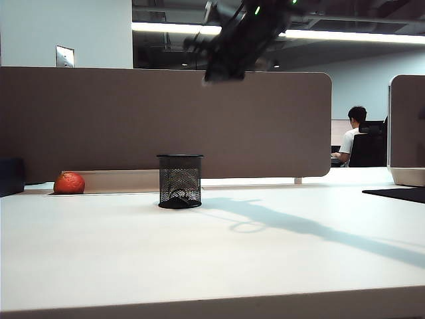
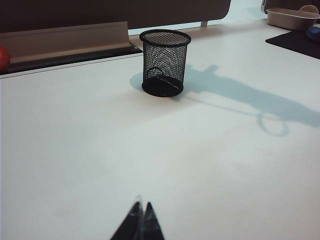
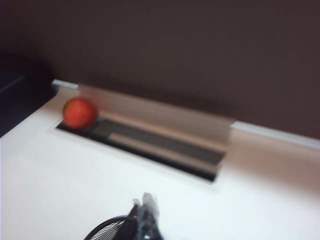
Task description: Pick up a bunch of keys from the table, then put them into the black basket.
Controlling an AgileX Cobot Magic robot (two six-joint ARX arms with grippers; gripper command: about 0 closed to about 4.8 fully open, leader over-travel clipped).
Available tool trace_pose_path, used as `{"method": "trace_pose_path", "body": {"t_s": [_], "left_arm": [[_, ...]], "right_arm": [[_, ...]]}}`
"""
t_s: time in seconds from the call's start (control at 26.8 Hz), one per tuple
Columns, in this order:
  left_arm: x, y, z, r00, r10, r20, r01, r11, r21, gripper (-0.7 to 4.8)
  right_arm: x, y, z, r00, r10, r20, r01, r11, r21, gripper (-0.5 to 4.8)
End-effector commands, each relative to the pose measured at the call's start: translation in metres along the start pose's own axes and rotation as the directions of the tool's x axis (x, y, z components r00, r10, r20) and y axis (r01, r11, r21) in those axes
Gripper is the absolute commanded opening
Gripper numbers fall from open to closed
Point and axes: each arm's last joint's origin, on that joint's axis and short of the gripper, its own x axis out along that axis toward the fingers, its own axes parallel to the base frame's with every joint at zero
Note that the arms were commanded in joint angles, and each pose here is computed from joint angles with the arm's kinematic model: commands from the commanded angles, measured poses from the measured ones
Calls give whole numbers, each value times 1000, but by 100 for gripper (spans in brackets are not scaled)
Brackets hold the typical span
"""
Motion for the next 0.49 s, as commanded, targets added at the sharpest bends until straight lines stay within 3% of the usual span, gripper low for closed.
{"method": "trace_pose_path", "body": {"t_s": [0.04,0.49], "left_arm": [[-1,0,3,1000,2,12,-2,1000,3,-6],[-1,3,7,994,96,53,-97,995,17,-6]], "right_arm": [[-33,-26,36,993,-84,85,86,996,-26,-5],[-127,-99,77,947,-320,22,319,947,26,-5]]}}
